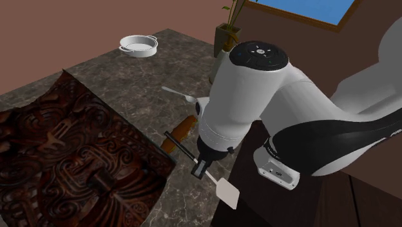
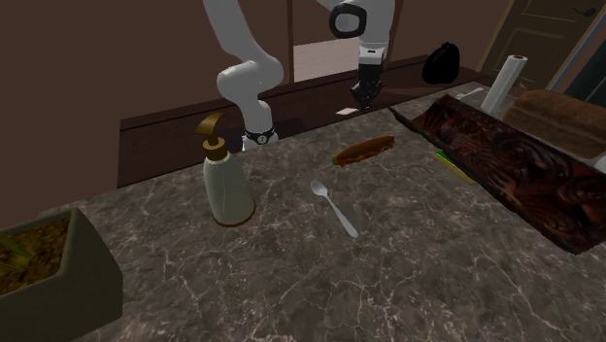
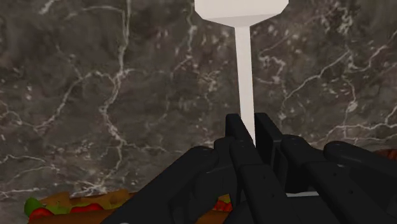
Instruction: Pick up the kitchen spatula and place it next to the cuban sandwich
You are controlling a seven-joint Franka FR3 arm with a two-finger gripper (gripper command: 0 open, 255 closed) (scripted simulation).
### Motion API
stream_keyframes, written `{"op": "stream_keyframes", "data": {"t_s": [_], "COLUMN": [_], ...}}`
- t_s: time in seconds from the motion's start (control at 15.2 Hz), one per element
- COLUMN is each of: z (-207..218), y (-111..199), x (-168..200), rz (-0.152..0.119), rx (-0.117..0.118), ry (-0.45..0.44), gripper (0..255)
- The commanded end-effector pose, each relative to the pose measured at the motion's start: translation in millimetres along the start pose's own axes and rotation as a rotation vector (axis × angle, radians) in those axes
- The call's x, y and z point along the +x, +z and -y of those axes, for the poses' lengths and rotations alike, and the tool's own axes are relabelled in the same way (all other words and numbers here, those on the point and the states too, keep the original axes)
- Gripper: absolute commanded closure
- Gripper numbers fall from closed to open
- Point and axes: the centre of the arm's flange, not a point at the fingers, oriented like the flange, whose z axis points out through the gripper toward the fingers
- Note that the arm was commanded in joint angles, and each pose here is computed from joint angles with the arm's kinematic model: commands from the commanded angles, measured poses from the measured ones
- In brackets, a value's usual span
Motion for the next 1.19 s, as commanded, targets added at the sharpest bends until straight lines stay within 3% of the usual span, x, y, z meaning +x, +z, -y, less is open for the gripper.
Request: {"op": "stream_keyframes", "data": {"t_s": [0.0,0.59,1.12], "z": [0,0,0], "y": [11,59,61], "x": [0,-3,-4], "rz": [0.0,0.0,0.0], "rx": [0.0,0.0,0.0], "ry": [0.0,0.0,0.0], "gripper": [255,255,255]}}
